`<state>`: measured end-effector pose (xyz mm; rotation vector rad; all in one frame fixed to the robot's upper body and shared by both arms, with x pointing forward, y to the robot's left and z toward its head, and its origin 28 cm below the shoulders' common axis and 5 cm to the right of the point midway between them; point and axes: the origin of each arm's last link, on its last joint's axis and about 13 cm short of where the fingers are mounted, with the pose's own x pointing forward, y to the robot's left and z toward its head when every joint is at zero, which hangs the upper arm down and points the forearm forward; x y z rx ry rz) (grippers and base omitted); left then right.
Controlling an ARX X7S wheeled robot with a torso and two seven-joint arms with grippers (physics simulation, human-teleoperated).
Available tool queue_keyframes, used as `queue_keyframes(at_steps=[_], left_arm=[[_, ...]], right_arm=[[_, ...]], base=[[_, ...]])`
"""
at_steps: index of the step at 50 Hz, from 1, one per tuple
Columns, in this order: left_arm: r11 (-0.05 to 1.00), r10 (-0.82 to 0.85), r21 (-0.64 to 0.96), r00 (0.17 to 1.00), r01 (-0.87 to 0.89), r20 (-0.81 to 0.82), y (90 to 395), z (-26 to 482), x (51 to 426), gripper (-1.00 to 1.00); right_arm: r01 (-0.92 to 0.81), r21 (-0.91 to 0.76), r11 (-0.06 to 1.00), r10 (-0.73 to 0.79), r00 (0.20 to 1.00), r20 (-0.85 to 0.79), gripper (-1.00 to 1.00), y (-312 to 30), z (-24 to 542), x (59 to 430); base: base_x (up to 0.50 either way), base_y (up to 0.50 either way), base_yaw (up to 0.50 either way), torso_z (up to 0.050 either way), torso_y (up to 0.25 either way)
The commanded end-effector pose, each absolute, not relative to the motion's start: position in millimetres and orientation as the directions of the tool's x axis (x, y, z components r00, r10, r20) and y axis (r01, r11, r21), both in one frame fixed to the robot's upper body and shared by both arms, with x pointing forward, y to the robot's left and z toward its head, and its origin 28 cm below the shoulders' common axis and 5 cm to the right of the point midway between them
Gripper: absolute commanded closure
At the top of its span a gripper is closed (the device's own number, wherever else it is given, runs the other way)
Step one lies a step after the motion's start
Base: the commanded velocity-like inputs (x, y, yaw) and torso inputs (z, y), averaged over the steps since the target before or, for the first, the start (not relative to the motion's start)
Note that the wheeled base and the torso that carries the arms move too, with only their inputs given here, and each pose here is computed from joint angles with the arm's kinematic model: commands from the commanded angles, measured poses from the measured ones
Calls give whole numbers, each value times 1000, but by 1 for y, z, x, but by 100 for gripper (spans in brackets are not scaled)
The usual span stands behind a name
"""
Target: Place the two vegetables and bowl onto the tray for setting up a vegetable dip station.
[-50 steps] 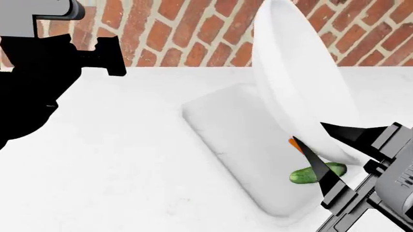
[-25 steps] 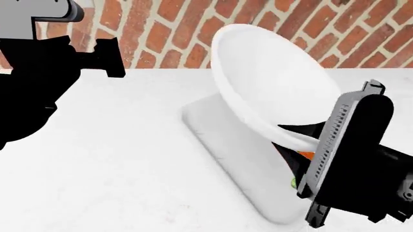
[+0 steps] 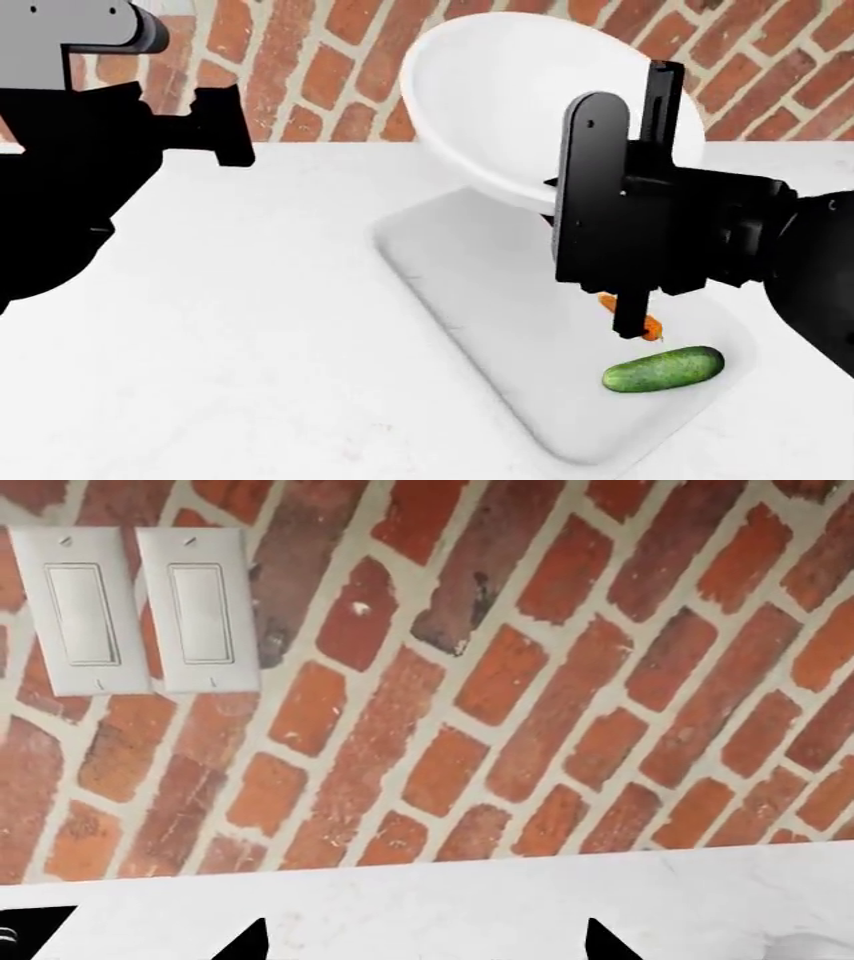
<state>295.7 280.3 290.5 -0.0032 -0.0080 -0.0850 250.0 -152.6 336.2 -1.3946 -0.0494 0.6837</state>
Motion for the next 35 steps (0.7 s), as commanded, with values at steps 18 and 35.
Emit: queue_keyframes(at_steps=[18,35], left_arm=[[997,-78,-17,997,78,5,282,285,296,-100],[997,-69,-22,998,69,-4,284,282,297,-100]], right_arm=[[-437,-899,-13,451,800,-396,100,-150,317,280],[-481,-875,-49,485,754,-442,100,-138,304,292]], base=[[0,0,0,0,1],[0,0,0,0,1]])
